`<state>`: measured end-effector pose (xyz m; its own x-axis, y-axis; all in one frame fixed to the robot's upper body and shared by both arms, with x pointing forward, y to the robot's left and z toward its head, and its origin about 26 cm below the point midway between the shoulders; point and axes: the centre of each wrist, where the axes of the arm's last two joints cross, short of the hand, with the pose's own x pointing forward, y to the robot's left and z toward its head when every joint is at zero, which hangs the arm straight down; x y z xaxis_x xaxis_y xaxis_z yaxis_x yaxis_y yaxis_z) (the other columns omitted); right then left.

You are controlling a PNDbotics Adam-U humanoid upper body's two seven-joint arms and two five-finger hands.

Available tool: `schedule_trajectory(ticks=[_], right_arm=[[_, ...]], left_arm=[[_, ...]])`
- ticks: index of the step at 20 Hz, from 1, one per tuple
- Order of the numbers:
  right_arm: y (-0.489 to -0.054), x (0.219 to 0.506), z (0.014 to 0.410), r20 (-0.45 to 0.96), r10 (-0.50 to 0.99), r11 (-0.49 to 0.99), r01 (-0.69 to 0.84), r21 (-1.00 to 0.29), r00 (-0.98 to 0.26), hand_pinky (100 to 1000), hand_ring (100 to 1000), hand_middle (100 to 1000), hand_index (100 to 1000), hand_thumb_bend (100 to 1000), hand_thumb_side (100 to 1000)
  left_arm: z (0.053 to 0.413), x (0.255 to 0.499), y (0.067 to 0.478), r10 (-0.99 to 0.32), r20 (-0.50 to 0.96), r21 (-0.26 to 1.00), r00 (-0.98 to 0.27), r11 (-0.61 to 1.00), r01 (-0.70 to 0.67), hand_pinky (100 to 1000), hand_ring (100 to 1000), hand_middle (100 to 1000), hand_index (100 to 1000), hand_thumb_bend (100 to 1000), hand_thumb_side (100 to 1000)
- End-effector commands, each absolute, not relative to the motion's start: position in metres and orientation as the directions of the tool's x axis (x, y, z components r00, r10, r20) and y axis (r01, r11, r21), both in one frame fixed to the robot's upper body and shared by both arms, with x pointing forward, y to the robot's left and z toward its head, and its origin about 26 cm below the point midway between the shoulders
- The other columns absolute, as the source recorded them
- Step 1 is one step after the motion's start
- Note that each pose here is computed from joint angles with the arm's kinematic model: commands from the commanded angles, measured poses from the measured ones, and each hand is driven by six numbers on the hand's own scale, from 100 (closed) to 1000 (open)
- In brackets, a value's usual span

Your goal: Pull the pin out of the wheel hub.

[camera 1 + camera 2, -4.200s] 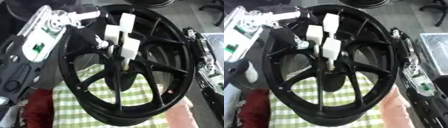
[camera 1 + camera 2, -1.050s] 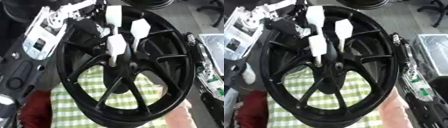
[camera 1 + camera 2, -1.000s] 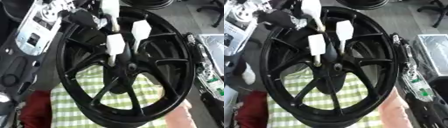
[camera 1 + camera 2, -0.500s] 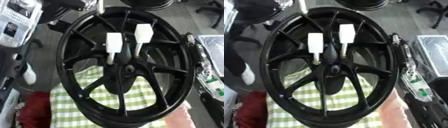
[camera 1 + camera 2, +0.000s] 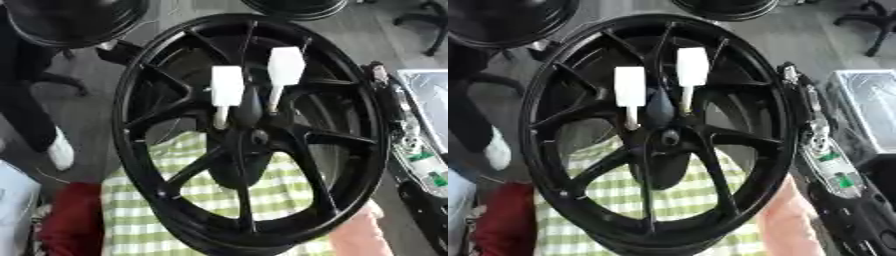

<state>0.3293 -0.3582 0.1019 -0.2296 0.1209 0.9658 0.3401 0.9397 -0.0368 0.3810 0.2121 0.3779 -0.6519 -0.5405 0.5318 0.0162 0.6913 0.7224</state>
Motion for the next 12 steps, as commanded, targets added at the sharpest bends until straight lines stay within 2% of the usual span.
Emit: schedule_trajectory(ticks=[1, 4, 9, 11, 12], right_arm=[[-0.368, 0.328, 0.117, 0.951, 0.162, 0.93, 0.362, -0.058, -0.264, 932, 790, 759, 789, 100, 766], [-0.371, 0.327, 0.121, 0.947, 0.166, 0.925, 0.376, -0.054, -0.274, 932, 791, 760, 790, 100, 761], [-0.371, 0.328, 0.125, 0.945, 0.162, 0.924, 0.379, -0.044, -0.285, 932, 791, 760, 790, 100, 756], [-0.37, 0.329, 0.125, 0.944, 0.16, 0.924, 0.38, -0.041, -0.288, 932, 791, 760, 790, 100, 760], [-0.371, 0.329, 0.126, 0.944, 0.159, 0.923, 0.382, -0.038, -0.29, 932, 791, 761, 790, 100, 761]], left_arm=[[0.395, 0.356, 0.267, -0.659, 0.465, 0.715, -0.592, 0.673, -0.188, 570, 539, 358, 367, 100, 100], [0.38, 0.337, 0.306, -0.736, 0.463, 0.71, -0.494, 0.641, -0.29, 588, 560, 403, 411, 100, 100], [0.352, 0.311, 0.339, -0.781, 0.488, 0.695, -0.39, 0.618, -0.367, 594, 571, 431, 439, 100, 100], [0.34, 0.303, 0.348, -0.785, 0.508, 0.683, -0.355, 0.618, -0.389, 620, 604, 484, 505, 100, 100], [0.331, 0.3, 0.353, -0.783, 0.524, 0.679, -0.334, 0.621, -0.392, 645, 643, 542, 572, 100, 100]])
